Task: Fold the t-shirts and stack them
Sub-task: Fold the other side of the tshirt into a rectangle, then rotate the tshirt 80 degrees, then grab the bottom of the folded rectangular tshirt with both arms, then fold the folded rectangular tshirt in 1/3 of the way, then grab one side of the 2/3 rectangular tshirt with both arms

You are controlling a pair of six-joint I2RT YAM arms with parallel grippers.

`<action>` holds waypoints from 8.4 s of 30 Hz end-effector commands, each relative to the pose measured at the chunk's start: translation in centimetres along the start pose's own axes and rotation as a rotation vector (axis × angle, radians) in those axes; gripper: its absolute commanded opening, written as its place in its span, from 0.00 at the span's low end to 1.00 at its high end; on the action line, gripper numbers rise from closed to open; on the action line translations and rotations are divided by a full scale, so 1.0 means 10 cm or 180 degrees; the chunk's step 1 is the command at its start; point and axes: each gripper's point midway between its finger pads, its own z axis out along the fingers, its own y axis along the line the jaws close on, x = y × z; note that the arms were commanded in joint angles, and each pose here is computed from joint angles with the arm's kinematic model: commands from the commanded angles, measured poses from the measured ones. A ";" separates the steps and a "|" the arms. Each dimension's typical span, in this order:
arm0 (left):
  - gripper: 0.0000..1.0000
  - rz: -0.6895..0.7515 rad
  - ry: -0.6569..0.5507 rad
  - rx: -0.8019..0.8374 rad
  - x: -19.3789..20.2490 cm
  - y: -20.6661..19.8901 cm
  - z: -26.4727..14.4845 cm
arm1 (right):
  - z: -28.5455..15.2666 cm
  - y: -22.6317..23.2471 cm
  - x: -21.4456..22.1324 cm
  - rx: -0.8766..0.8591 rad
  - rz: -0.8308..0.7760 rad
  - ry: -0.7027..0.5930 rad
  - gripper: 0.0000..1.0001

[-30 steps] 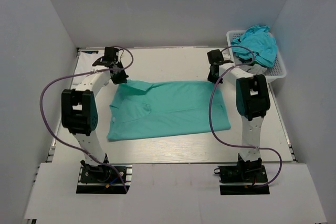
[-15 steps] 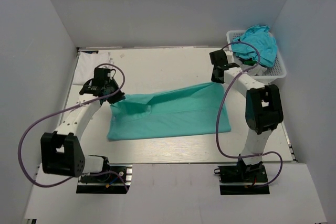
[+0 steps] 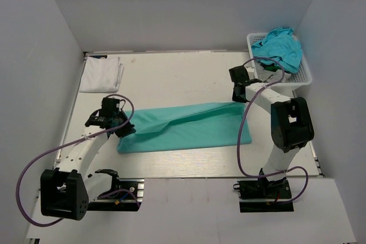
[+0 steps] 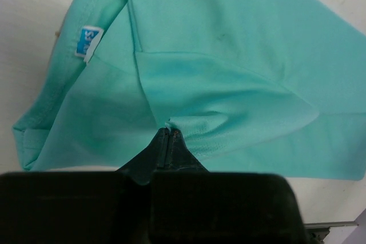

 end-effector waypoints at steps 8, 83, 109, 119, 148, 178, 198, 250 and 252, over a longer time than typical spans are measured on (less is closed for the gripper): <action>1.00 -0.0015 0.0261 0.0091 0.26 0.04 -0.10 | -0.16 -0.32 0.10 0.0356 0.0273 -0.0045 0.65; 1.00 0.1258 -0.1888 0.2353 -2.72 -4.18 0.63 | -2.66 1.73 1.84 -0.3592 -0.2344 -0.0522 0.90; 1.00 0.0610 0.0817 0.1059 1.08 -0.53 -0.14 | -2.00 1.21 1.97 -0.2507 -0.1215 0.0376 0.90; 0.73 0.0704 0.1093 0.0747 1.33 -0.31 0.09 | -1.82 1.30 2.28 -0.2603 -0.1350 0.1218 0.89; 0.11 0.0722 0.1152 0.0735 1.45 -0.25 0.25 | -1.59 1.47 2.28 -0.2581 -0.1370 0.1345 0.42; 0.00 0.0252 -0.0342 0.0549 -0.54 -1.56 0.13 | -1.62 2.13 0.30 -0.2398 -0.0962 0.0469 0.00; 0.00 0.0392 -0.0646 0.0815 -1.32 -2.00 0.56 | -1.03 2.46 -0.53 -0.2669 -0.0730 0.0129 0.03; 0.81 0.0778 0.0162 0.0562 -0.29 -0.99 0.97 | -0.62 1.99 0.67 -0.2752 -0.0650 0.0800 0.82; 0.72 0.0774 0.0173 0.0514 -0.32 -1.00 1.04 | -0.56 2.04 0.74 -0.2754 -0.0655 0.0885 0.78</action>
